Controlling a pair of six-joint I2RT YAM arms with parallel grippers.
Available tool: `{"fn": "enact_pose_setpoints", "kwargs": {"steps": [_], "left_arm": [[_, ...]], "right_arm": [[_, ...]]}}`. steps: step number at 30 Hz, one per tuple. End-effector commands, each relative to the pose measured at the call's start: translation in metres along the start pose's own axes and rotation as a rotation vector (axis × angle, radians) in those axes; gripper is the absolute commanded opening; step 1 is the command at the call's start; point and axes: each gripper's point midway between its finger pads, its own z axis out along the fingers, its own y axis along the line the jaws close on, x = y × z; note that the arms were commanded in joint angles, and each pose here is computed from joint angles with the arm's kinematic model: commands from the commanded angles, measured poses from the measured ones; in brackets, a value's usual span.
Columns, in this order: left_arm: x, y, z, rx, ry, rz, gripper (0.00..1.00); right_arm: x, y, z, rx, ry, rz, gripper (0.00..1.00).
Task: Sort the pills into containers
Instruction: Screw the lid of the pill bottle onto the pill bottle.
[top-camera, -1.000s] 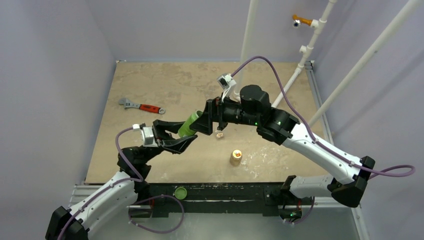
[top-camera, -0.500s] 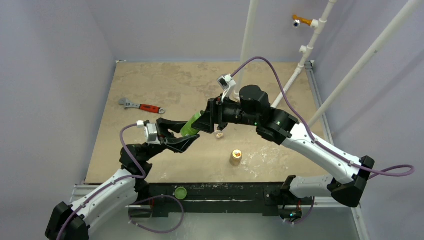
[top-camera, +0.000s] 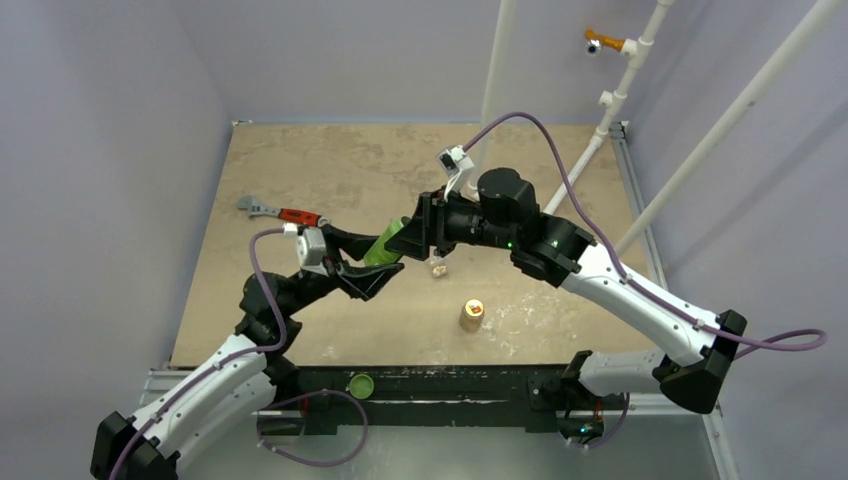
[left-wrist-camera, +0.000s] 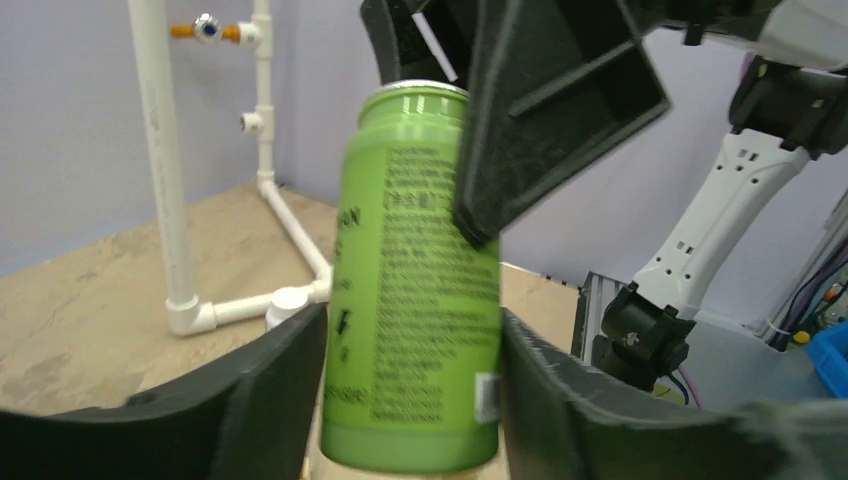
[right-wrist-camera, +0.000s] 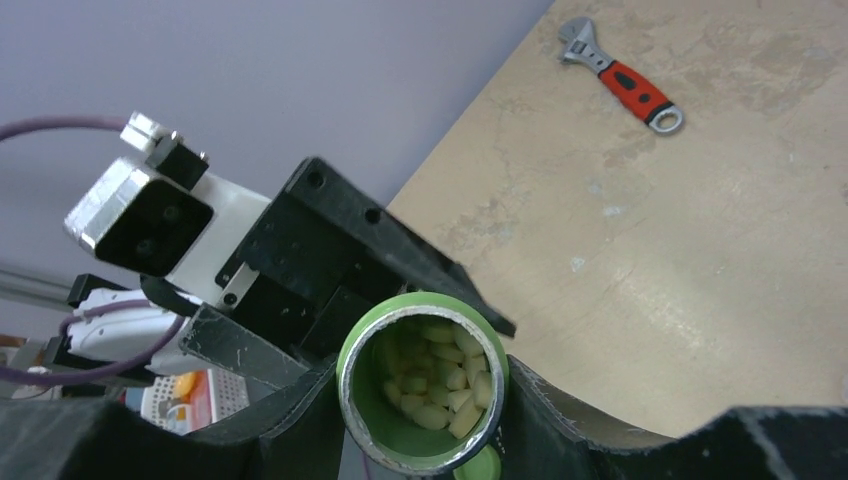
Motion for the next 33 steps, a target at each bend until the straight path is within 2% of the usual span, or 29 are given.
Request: {"fn": "enact_pose_setpoints", "kwargs": {"steps": [1, 5, 11, 13, 18, 25, 30, 33], "left_arm": [[-0.003, 0.020, 0.000, -0.151, 0.126, -0.028, 0.64], [0.011, 0.051, -0.030, -0.417, 0.245, -0.074, 0.90], [0.032, 0.078, -0.096, -0.810, 0.430, -0.180, 0.91], [0.041, 0.083, -0.120, -0.938, 0.471, -0.225, 0.89], [0.073, 0.082, -0.162, -1.133, 0.573, -0.315, 0.84], [0.114, 0.068, -0.181, -1.226, 0.720, -0.335, 0.83], [0.139, 0.058, -0.186, -1.230, 0.790, -0.358, 0.83], [0.148, 0.053, -0.187, -1.210, 0.806, -0.375, 0.83]], "right_arm": [[0.003, 0.009, 0.003, -0.030, 0.009, 0.005, 0.01], [0.000, -0.020, 0.010, 0.106, -0.025, -0.022, 0.00], [0.006, -0.087, 0.028, 0.369, -0.070, -0.070, 0.00], [0.022, -0.108, 0.042, 0.419, -0.044, -0.074, 0.00], [0.069, -0.140, 0.076, 0.526, 0.027, -0.126, 0.00], [0.098, -0.166, 0.103, 0.679, 0.071, -0.232, 0.00], [0.108, -0.179, 0.107, 0.707, 0.080, -0.262, 0.00], [0.112, -0.181, 0.107, 0.706, 0.082, -0.267, 0.03]]}}
